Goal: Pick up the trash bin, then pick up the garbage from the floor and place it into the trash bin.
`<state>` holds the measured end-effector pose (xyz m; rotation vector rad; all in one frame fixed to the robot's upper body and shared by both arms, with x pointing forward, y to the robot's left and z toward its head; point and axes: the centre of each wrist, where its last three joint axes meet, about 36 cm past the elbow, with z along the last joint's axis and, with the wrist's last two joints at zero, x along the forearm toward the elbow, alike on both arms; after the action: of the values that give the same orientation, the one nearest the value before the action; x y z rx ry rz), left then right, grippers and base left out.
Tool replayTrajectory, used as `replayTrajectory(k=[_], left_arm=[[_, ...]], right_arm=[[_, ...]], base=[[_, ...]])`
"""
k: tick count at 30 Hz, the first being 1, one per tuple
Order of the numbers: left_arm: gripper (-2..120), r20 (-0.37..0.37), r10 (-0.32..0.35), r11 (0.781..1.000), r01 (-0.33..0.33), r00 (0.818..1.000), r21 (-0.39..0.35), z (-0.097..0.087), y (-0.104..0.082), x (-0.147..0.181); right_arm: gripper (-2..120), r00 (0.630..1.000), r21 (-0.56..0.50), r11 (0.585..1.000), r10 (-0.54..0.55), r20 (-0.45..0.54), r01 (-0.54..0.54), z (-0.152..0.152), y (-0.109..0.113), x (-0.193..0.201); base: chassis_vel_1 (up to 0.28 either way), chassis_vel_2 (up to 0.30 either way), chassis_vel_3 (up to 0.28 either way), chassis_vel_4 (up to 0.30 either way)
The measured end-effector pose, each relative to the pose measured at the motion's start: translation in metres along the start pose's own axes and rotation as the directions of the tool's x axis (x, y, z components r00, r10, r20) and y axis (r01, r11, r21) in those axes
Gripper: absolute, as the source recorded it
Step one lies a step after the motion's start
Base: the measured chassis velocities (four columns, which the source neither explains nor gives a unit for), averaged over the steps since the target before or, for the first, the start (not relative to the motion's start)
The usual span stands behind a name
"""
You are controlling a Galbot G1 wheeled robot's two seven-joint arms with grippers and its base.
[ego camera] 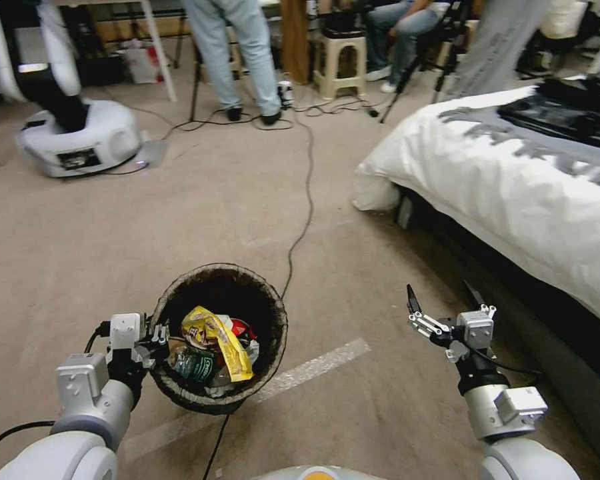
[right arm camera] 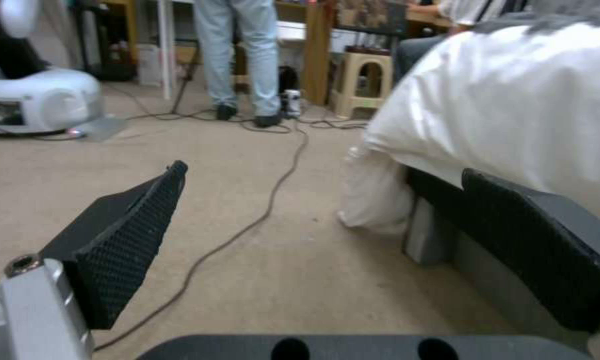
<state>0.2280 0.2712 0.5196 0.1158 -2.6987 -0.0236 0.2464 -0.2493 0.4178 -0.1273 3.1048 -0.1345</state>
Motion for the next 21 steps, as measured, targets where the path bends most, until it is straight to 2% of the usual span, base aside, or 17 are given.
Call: replayTrajectory(k=[14,21], left_arm=[[5,0.013,0.005,1.000,-0.005,1.000,-0.004,-0.0016,-0.0004,-0.0010],[5,0.035,0.000,1.000,0.000,0.999,-0.002,-0.0019,-0.0013,-0.0014]], right_arm=[[100,1.000,-0.016,1.000,-0.003,-0.011,0.002,-0.0004,0.0096,-0.0026],[100,1.000,-0.017,1.000,0.002,-0.012,-0.002,-0.0005,0.0099,-0.0028]], base=[[0.121,0.115,0.115,0.117],[0.061,0.066,0.081,0.052]])
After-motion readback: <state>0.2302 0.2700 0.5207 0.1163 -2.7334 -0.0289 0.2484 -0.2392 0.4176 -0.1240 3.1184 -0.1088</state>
